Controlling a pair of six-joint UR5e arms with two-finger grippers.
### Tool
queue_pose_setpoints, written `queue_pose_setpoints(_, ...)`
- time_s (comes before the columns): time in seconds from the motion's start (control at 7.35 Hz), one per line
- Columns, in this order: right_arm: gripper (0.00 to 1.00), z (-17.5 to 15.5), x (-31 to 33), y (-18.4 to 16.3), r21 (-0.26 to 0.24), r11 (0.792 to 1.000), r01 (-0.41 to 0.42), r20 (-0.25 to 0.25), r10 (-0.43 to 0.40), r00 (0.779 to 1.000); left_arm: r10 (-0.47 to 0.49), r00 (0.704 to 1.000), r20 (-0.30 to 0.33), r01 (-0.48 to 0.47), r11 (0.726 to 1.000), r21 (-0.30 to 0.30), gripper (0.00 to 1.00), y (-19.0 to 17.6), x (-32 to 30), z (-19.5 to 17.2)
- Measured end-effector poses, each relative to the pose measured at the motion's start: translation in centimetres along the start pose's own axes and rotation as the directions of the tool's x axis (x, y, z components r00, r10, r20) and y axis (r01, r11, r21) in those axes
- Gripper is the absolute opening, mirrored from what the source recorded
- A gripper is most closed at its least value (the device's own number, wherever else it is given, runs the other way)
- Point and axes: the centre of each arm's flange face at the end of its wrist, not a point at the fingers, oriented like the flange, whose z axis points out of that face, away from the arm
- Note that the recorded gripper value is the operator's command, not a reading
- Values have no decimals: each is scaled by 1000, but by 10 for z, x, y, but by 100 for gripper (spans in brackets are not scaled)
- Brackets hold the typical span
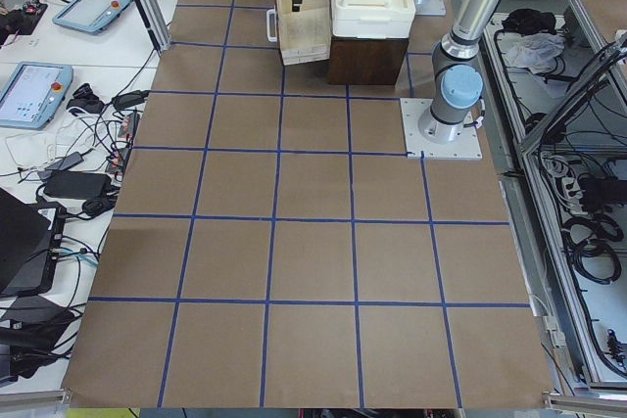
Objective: Put scissors in drawer and close it
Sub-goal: 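Lower the right gripper and grasp the scissors by the handle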
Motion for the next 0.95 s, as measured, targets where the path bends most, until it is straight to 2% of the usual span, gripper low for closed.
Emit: queue_pose_setpoints(0.95,97,31,0,5,-3,998,59,21,-59,998,-5,1000,-4,5,1000,11,100,-1,-3,2)
